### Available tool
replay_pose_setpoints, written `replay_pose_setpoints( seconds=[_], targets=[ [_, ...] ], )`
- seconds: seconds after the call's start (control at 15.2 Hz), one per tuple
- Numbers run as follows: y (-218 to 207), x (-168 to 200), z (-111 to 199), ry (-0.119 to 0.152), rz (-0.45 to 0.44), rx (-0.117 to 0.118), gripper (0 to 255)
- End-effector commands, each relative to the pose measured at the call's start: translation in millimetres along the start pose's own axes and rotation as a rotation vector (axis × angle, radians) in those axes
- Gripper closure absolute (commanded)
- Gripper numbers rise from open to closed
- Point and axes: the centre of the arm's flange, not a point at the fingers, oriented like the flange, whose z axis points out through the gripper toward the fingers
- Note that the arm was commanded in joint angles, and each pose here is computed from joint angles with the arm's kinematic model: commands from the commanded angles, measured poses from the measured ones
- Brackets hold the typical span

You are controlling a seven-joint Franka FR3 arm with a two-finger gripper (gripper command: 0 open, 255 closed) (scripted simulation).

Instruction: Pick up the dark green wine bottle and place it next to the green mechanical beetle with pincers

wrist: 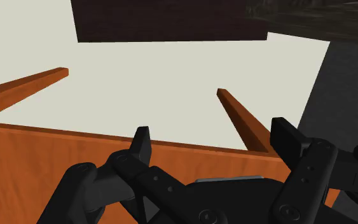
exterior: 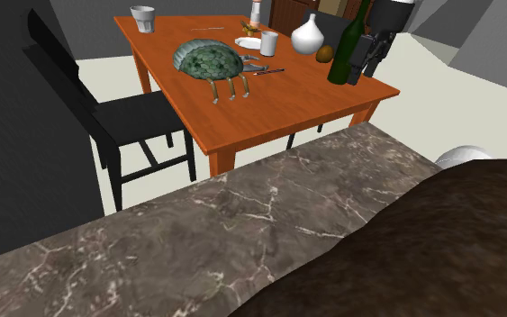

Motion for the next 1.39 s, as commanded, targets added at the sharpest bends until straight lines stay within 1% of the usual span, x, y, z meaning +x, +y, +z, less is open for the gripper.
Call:
replay_pose_setpoints(
  seconds=[0.0,1.32],
  targets=[
    [0.0,0.0,0.0,0.000,0.000,0.000,0],
    [245.1,35.5,-21.5,0.475,0.023,0.052,0]
  ],
)
